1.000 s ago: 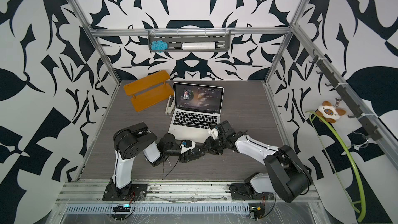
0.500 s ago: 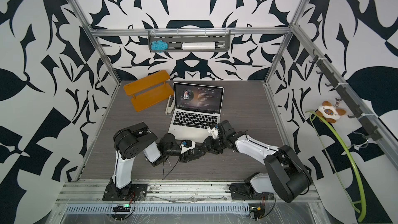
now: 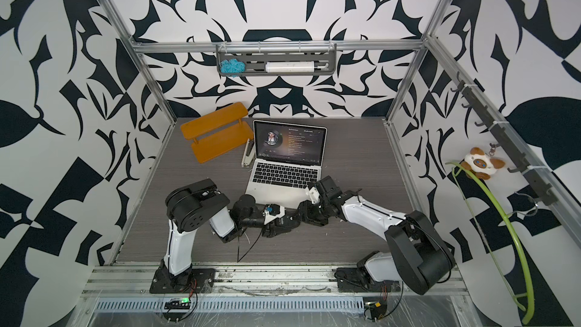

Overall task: Remove the wireless mouse receiver from the laptop
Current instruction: Close the lid on the mouse.

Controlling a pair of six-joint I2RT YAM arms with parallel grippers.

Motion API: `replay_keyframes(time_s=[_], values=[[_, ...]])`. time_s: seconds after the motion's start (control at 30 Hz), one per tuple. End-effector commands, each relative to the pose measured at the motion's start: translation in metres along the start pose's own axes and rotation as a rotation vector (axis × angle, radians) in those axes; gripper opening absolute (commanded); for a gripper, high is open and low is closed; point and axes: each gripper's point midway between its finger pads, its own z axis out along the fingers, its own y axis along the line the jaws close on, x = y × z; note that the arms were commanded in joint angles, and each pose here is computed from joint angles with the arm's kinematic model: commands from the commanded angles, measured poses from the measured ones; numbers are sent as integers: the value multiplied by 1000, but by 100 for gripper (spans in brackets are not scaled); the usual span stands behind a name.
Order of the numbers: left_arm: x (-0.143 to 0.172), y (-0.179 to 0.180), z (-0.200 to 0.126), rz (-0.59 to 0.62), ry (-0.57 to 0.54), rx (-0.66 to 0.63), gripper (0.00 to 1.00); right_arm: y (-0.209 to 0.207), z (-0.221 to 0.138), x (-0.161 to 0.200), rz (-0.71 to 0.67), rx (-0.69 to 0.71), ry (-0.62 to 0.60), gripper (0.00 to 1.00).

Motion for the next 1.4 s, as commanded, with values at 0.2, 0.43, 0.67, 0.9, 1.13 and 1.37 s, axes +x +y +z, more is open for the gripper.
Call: replay_keyframes(time_s=[0.2, 0.43, 0.67, 0.9, 1.13, 1.37], values=[[92, -35, -16, -317, 305, 54, 23, 5, 15, -9, -88, 92, 26, 55], [93, -35, -16, -318, 306, 54, 23, 0, 16, -8, -93, 111, 30, 46], [92, -35, -16, -318, 304, 57, 23, 1, 17, -9, -93, 105, 28, 49], [92, -35, -15, -318, 303, 57, 23, 4, 8, -13, -98, 73, 3, 60], [92, -36, -15, -318, 305, 61, 23, 0, -2, -9, -101, 48, 8, 59], [92, -35, -15, -318, 304, 59, 23, -3, 7, -1, -99, 30, 63, 51]])
